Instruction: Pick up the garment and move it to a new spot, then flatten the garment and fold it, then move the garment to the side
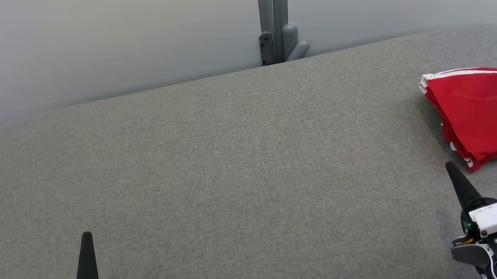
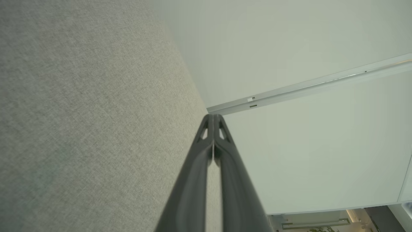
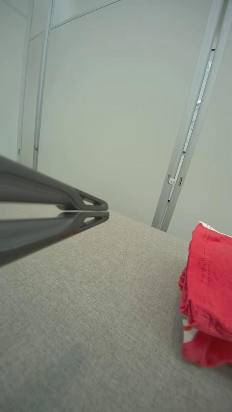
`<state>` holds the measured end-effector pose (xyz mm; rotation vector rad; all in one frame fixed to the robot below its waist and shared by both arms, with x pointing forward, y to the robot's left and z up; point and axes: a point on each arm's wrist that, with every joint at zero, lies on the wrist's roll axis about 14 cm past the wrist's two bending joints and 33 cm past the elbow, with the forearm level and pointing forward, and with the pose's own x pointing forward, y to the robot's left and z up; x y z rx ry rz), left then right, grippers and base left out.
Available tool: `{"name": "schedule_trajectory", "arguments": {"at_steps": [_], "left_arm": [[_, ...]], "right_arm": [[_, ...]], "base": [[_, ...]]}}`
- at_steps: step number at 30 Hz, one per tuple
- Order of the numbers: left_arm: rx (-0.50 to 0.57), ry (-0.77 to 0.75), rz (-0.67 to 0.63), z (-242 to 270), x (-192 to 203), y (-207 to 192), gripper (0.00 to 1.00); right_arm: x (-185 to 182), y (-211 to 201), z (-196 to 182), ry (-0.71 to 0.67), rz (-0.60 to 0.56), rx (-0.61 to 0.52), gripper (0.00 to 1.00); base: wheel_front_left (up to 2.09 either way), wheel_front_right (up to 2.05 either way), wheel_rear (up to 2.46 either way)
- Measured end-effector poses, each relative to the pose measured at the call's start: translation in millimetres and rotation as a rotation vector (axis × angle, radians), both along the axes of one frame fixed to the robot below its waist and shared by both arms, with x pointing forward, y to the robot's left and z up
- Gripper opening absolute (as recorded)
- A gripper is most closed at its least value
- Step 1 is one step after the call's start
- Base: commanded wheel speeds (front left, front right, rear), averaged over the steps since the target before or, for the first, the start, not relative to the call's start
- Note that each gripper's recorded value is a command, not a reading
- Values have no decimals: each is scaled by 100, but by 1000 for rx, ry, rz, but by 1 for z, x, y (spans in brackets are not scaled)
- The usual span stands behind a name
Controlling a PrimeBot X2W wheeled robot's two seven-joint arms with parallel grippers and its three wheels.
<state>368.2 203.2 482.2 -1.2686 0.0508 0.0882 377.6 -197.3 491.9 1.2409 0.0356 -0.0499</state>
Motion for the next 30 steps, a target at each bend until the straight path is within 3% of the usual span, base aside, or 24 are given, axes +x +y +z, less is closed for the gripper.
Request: {"name": "schedule_trajectory", "arguments": {"at_steps": [30], "left_arm": [[-228,-53,-17,14,14,-3,0]], "right_arm": [[7,-1,9,-32,7,249,0]], "base": [[0,0,0]]}}
